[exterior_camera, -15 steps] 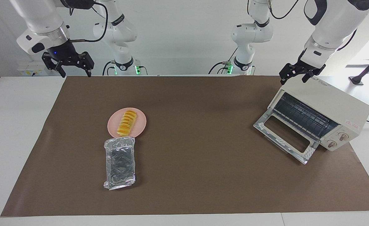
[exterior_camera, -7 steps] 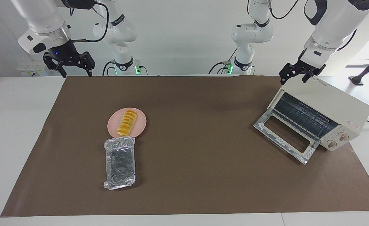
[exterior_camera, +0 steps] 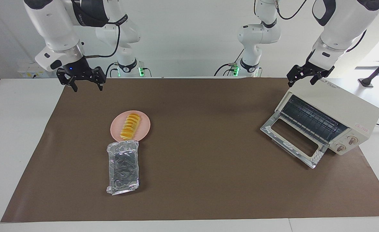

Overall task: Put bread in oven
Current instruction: 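Grasp the orange bread slices on the pink plate with the right gripper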

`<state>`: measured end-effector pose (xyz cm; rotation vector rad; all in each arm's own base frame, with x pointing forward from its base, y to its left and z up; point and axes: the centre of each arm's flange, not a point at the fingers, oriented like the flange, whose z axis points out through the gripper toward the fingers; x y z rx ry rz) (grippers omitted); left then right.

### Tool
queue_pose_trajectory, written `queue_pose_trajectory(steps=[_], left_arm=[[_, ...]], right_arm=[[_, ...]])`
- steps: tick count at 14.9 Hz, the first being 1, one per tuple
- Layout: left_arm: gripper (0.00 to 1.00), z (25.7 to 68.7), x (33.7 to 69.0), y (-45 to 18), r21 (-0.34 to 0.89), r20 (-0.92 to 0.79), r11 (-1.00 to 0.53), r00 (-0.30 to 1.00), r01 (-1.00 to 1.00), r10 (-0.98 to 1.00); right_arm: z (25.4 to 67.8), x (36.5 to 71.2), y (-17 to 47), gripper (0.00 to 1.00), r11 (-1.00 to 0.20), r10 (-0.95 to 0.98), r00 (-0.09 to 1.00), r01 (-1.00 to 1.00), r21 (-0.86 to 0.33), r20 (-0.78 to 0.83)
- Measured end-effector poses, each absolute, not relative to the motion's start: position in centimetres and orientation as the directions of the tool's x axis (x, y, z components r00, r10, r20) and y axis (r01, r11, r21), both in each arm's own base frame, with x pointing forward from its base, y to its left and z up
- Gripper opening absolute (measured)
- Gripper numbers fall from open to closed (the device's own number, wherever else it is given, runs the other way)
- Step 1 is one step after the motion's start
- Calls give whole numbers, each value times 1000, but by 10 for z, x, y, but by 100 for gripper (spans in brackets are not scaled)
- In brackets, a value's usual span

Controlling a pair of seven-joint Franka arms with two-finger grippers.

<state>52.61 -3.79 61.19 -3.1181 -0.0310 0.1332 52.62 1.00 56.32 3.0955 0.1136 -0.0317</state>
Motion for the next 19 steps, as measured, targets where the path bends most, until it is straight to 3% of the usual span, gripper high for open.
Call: queue_pose_trajectory(steps=[6, 11, 19], left_arm=[[100, 612, 526, -38, -21, -85, -1000, 996, 19, 21], [100, 612, 526, -38, -21, -85, -1000, 996, 19, 21], [100, 612, 526, -38, -21, -85, -1000, 996, 19, 21]], right_arm=[[479, 532, 58, 100, -999, 22, 1000, 23, 41, -20], [367, 531, 79, 100, -999, 36, 999, 36, 24, 24], [334, 517, 77, 100, -999, 41, 997, 40, 15, 68]])
